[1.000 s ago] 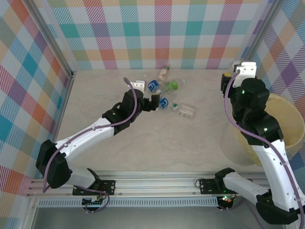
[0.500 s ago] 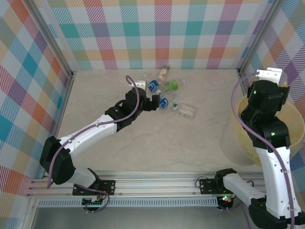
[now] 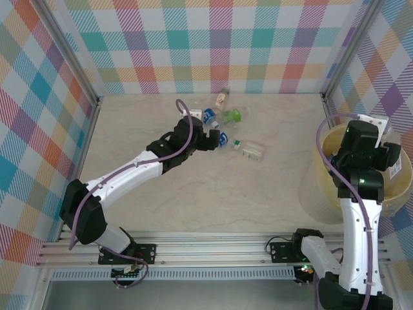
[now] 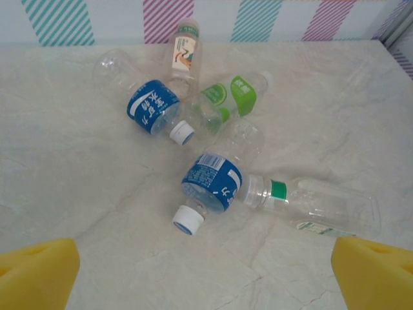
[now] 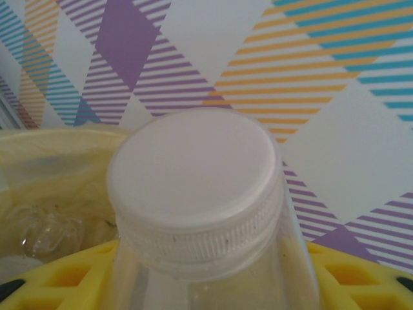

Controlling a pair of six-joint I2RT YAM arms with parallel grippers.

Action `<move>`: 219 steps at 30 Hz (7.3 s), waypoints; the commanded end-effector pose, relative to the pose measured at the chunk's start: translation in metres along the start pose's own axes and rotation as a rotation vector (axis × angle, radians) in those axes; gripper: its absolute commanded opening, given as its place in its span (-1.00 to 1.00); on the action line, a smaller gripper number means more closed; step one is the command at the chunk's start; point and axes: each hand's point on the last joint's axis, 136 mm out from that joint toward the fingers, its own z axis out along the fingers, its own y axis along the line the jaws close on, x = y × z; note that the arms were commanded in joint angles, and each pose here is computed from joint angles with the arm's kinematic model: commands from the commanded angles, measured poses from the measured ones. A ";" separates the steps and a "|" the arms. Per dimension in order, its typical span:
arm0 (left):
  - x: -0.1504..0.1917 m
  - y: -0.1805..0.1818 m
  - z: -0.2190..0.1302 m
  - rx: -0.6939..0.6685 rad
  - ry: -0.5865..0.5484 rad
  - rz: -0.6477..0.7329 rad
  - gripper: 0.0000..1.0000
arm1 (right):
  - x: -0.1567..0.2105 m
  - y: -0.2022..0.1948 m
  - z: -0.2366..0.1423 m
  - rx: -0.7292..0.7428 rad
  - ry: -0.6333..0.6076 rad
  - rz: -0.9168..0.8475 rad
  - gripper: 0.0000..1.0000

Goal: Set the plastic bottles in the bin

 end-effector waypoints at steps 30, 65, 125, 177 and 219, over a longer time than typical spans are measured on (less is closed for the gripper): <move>0.005 0.013 0.003 -0.056 0.045 -0.020 1.00 | 0.051 -0.005 0.056 0.163 0.274 0.125 0.99; 0.010 0.034 0.005 -0.148 0.048 -0.059 1.00 | -0.012 0.088 -0.058 -0.804 0.204 0.691 0.99; 0.024 -0.033 0.079 0.203 0.272 -0.290 1.00 | 0.015 0.192 -0.062 -0.770 0.198 0.326 0.99; 0.092 0.001 0.154 0.129 0.414 0.251 0.55 | -0.062 0.251 -0.151 -1.388 -0.019 0.267 0.99; 0.003 -0.074 0.012 0.651 0.080 -0.011 -0.68 | -0.064 0.313 -0.171 -1.643 0.374 0.593 0.99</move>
